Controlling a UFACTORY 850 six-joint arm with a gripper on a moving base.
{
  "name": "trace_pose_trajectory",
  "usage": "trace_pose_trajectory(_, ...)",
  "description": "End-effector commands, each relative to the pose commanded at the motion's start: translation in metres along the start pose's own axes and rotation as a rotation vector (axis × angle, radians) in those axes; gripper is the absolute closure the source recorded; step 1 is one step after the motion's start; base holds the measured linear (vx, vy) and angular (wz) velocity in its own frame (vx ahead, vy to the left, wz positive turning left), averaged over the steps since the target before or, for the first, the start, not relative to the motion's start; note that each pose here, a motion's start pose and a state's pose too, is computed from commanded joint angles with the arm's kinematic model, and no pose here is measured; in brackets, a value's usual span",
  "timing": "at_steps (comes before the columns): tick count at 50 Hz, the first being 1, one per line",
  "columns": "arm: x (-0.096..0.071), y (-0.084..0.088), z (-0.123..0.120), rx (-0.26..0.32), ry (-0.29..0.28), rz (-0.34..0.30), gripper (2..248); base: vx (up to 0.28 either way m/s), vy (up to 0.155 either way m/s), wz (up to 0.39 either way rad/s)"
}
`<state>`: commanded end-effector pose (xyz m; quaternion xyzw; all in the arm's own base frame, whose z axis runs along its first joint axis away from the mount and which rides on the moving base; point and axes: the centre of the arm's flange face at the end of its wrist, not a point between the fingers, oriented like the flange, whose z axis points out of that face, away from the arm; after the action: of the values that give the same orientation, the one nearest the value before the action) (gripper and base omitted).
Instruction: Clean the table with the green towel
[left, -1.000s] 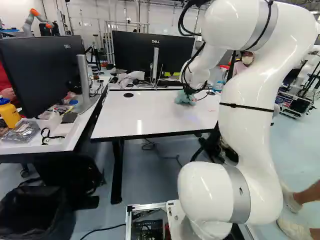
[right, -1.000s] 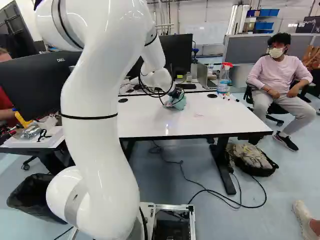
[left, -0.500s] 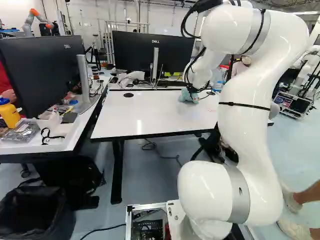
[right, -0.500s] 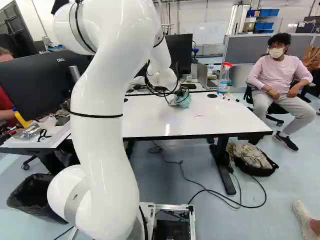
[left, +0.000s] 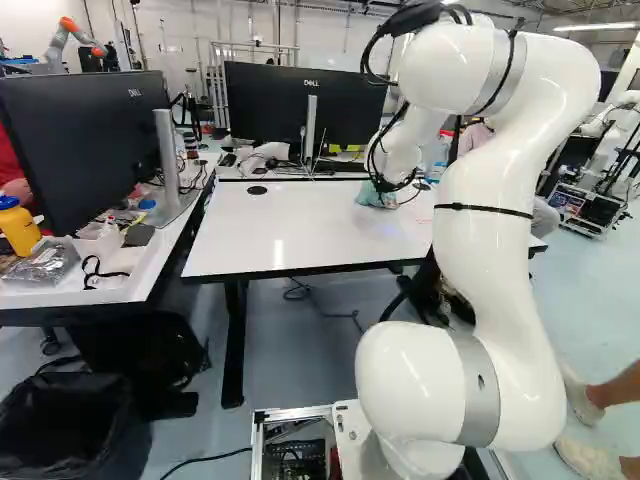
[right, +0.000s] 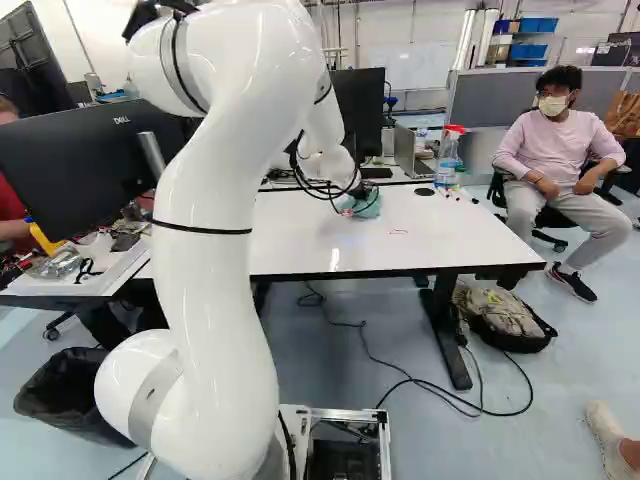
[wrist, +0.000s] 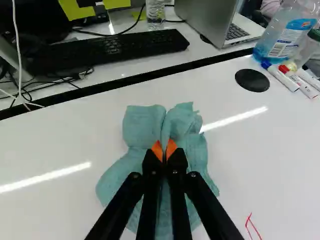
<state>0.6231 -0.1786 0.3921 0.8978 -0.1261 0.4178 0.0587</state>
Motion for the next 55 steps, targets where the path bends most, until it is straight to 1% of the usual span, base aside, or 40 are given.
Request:
trace_pose_trajectory(17, -0.0003, 0.0, 0.0, 0.0, -0.003, 0.0, 221, 0.0, 0.0, 0.0)
trace_pose_trajectory(37, -0.0051, 0.0, -0.0001, 0.0, -0.057, 0.0, 221, 0.0, 0.0, 0.0)
trace_pose_trajectory(55, -0.0051, 0.0, -0.0001, 0.0, -0.057, 0.0, 221, 0.0, 0.0, 0.0)
